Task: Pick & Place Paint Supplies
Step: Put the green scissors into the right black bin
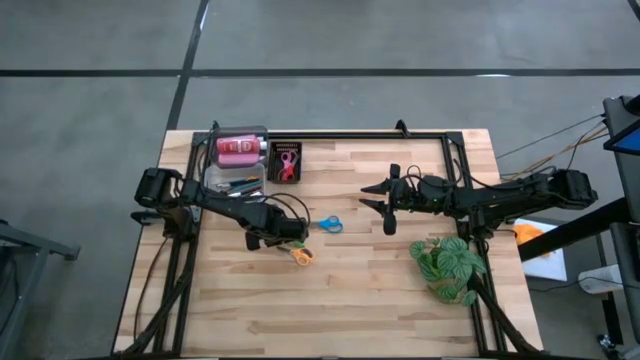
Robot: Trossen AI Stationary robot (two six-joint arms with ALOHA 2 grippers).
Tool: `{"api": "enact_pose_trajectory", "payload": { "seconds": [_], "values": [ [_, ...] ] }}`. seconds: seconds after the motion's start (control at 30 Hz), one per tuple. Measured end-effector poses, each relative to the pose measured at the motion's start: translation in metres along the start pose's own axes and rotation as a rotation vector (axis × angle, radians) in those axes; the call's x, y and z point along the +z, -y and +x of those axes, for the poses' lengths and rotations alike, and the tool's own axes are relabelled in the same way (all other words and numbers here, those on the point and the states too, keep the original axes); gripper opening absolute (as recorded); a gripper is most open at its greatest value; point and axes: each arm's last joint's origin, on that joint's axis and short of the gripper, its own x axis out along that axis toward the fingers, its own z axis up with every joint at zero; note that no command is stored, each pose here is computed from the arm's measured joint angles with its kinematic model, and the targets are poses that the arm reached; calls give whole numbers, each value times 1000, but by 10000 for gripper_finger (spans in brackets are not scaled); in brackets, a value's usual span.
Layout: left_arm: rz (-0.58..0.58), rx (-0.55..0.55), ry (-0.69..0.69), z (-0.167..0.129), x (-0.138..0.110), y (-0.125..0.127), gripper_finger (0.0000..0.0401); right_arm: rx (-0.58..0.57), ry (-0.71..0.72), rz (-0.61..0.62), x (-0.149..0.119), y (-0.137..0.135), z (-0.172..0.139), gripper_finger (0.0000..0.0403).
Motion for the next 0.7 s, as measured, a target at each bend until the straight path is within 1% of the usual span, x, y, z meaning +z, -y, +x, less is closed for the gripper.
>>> {"api": "enact_pose_trajectory", "payload": {
  "seconds": [0.13,0.17,0.7],
  "values": [
    [0,7,2,0,0,-1,16,0,0,0,0,0,0,141],
    [-4,8,3,0,0,-1,9,0,0,0,0,0,0,141],
    [-8,-1,7,-1,1,0,1,0,0,2,0,0,0,141]
  ]
}}
